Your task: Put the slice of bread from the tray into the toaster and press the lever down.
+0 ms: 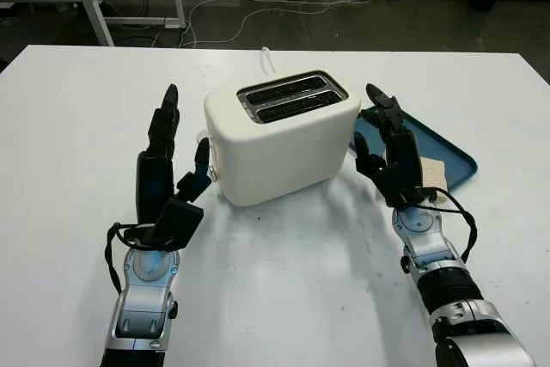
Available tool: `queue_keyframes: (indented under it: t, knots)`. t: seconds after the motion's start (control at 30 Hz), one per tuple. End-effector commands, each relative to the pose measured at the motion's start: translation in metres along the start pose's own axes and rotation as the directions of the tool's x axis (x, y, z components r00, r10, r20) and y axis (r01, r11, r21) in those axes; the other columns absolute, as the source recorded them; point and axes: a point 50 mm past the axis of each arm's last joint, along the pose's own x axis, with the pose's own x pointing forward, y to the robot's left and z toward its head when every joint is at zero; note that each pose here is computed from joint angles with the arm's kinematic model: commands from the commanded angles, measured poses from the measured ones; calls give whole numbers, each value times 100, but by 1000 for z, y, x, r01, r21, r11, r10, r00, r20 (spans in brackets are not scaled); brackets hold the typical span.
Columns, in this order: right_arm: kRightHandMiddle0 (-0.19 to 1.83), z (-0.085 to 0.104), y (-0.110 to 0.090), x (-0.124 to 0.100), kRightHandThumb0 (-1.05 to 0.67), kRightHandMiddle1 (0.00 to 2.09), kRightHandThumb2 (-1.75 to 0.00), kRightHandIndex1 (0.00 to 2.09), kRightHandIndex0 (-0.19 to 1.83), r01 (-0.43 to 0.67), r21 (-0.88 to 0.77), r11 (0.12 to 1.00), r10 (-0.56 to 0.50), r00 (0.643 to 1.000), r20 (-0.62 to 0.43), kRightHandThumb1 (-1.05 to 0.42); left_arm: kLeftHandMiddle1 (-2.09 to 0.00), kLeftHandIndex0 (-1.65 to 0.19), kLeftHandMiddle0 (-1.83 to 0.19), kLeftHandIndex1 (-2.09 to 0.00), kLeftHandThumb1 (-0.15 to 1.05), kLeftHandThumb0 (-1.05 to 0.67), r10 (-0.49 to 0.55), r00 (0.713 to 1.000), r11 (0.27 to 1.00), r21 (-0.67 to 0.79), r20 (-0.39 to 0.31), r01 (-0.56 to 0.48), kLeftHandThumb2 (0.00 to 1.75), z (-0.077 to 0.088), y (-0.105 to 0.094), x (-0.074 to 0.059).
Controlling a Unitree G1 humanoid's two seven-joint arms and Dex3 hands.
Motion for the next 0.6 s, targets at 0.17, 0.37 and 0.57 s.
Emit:
queue_keyframes:
  t: [0.17,0.37,0.57]
  knots:
    - [0,-1,-2,-1,-105,37,-75,70,0,-1,8,1000,1,1000,0,-92,-17,-7,0,-1,92,-65,-1,1000,1000,-5,5,1,82,-1,-1,0]
    - [0,0,-2,-2,-105,39,-74,78,0,-17,-24,1000,17,1000,17,-92,-18,-7,0,0,92,-63,-2,1000,1000,6,0,2,82,0,1,0]
    - [0,3,-9,-6,-105,19,-40,34,0,0,10,1000,-1,999,37,-92,-17,-6,0,0,92,-66,0,1000,1000,-9,-10,0,80,-2,0,0]
